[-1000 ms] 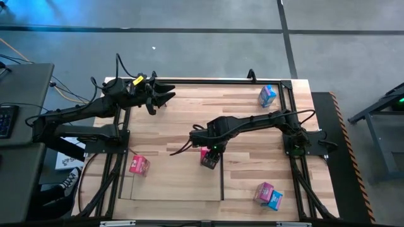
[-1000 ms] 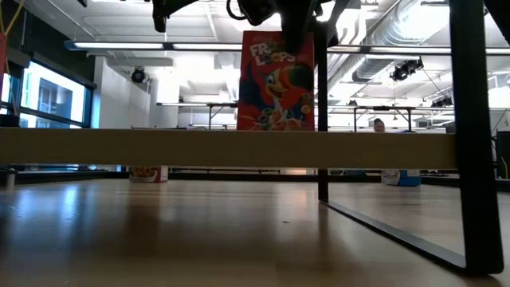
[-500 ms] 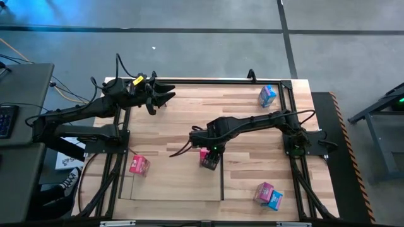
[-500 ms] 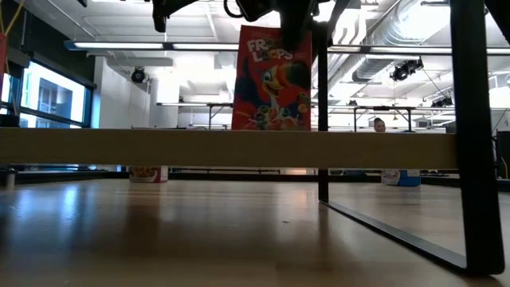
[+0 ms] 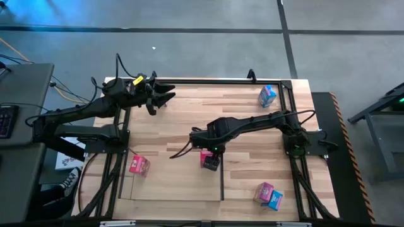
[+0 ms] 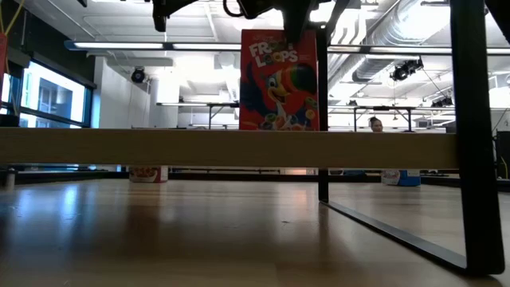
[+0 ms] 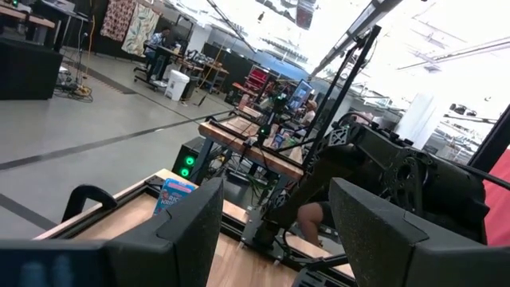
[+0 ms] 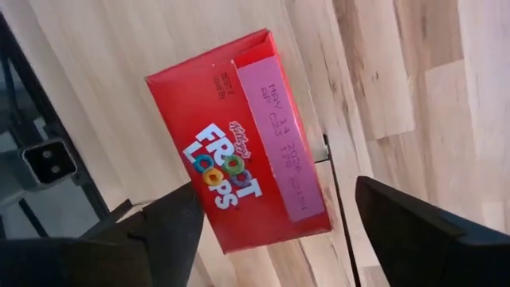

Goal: Stack cereal on shelf
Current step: Adjust the red cereal boxes on the shelf to be aligned together

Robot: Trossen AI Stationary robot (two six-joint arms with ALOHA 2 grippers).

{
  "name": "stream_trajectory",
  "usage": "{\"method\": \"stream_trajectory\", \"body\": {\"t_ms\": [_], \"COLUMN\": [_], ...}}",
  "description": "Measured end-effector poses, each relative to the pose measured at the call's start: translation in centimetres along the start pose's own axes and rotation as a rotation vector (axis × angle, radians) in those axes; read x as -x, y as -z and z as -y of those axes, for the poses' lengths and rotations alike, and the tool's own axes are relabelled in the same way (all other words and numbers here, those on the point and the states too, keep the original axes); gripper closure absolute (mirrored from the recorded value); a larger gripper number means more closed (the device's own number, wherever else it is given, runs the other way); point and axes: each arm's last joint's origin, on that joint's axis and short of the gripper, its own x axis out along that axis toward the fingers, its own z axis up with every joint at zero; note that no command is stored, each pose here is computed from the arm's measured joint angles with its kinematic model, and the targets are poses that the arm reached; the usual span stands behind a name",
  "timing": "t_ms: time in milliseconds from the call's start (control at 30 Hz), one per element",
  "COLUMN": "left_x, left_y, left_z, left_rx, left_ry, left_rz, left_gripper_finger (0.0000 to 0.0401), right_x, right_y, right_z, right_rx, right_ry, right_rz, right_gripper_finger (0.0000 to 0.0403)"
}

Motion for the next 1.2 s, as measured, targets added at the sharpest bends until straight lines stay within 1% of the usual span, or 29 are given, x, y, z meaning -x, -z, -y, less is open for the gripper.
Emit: {"method": "stream_trajectory", "body": {"t_ms": [100,233,367,567,667,800,1000,1133,1200], "left_x": [0.0,0.0,0.0,0.0,0.0,0.0,0.0,0.0,0.0], "left_y": [0.0,0.0,0.0,0.0,0.0,0.0,0.0,0.0,-0.2], "left_z": [0.0,0.0,0.0,0.0,0.0,0.0,0.0,0.0,0.1], "left_rx": [0.0,0.0,0.0,0.006,0.006,0.006,0.014,0.093,0.111], "left_ry": [0.0,0.0,0.0,0.0,0.0,0.0,0.0,0.0,-0.012], "left_rz": [0.0,0.0,0.0,0.0,0.0,0.001,0.0,-0.001,-0.033], "left_gripper_finger": [0.0179,0.0179,0.0179,0.0179,0.0179,0.0179,0.0179,0.0179,0.0179], "right_x": [0.4,1.8,4.1,6.7,7.3,8.4,10.4,10.7,10.5], "right_y": [0.1,0.1,0.2,0.8,1.5,2.6,4.2,5.1,5.7], "right_z": [0.0,-0.3,-0.9,-1.8,-1.6,-0.9,-0.2,0.3,0.7], "right_rx": [0.031,0.101,0.196,0.299,0.301,0.296,0.269,0.242,0.223], "right_ry": [-0.005,-0.041,-0.071,-0.056,-0.052,0.009,0.053,0.089,0.103], "right_rz": [-0.014,0.003,0.06,0.149,0.161,0.17,0.249,0.298,0.311], "right_gripper_finger": [0.0101,0.01,0.01,0.01,0.01,0.01,0.01,0.01,0.01]}}
